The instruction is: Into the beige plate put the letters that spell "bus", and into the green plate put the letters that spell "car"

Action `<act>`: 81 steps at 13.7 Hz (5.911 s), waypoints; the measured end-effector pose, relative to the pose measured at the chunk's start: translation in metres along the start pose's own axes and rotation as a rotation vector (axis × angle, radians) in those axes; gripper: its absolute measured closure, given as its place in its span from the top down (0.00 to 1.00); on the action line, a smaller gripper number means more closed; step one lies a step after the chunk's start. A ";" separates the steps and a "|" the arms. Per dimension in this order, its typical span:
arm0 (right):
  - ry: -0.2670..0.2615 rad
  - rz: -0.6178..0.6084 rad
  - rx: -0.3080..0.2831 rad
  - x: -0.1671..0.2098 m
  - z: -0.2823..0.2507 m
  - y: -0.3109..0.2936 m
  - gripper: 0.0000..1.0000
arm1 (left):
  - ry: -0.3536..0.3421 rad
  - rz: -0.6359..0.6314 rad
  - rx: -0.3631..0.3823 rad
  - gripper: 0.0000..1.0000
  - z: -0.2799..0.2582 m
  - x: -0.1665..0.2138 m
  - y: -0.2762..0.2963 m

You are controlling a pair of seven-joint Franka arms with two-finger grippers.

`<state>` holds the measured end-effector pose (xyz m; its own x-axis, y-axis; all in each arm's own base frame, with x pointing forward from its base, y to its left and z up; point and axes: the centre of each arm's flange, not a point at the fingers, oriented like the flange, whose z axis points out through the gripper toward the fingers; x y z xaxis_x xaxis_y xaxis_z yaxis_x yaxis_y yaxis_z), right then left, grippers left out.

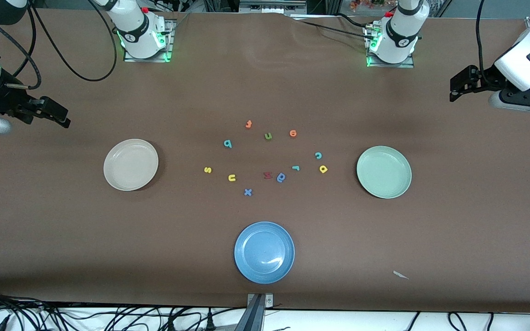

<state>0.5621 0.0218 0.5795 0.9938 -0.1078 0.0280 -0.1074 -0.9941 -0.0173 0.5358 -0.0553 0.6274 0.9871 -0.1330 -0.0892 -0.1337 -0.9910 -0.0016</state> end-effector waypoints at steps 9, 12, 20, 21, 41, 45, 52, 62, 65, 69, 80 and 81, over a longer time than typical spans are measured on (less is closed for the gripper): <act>0.000 0.000 0.000 0.000 0.000 0.000 1.00 | -0.016 -0.001 -0.001 1.00 0.001 -0.002 0.000; 0.000 0.000 0.000 0.000 0.000 0.000 1.00 | -0.016 -0.001 -0.001 1.00 0.001 -0.002 0.000; -0.001 0.000 0.000 0.000 0.000 0.000 1.00 | -0.028 -0.011 -0.002 1.00 0.008 0.003 -0.005; -0.001 0.000 0.000 0.000 0.000 0.000 1.00 | -0.031 -0.015 -0.002 1.00 0.010 0.004 -0.007; -0.002 0.000 0.000 0.000 0.001 0.000 1.00 | -0.036 -0.014 -0.002 1.00 0.013 0.006 -0.007; -0.002 0.000 0.000 0.000 0.001 0.000 1.00 | -0.036 -0.014 -0.002 1.00 0.013 0.006 -0.007; -0.002 0.000 0.000 0.000 0.001 0.000 1.00 | -0.036 -0.014 -0.002 1.00 0.013 0.006 -0.007; -0.003 0.000 0.000 0.000 0.001 0.000 1.00 | -0.036 -0.014 -0.002 1.00 0.013 0.006 -0.007; -0.003 0.000 0.000 0.000 0.001 0.000 1.00 | -0.036 -0.014 -0.002 1.00 0.013 0.006 -0.007; -0.003 0.000 0.000 0.000 0.001 0.000 1.00 | -0.036 -0.014 -0.002 1.00 0.013 0.006 -0.007; -0.037 -0.002 -0.005 0.005 0.017 -0.002 1.00 | -0.164 0.096 -0.006 1.00 0.077 0.037 0.053; -0.056 -0.006 -0.007 0.006 0.024 -0.004 1.00 | -0.200 0.112 -0.019 1.00 0.097 0.045 0.065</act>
<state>0.5694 0.0254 0.5554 0.9945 -0.1010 -0.0281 -0.1013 -0.9948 -0.0101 0.5632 -0.1245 0.5267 0.9290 -0.2385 -0.2831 -0.2375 -0.9706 0.0384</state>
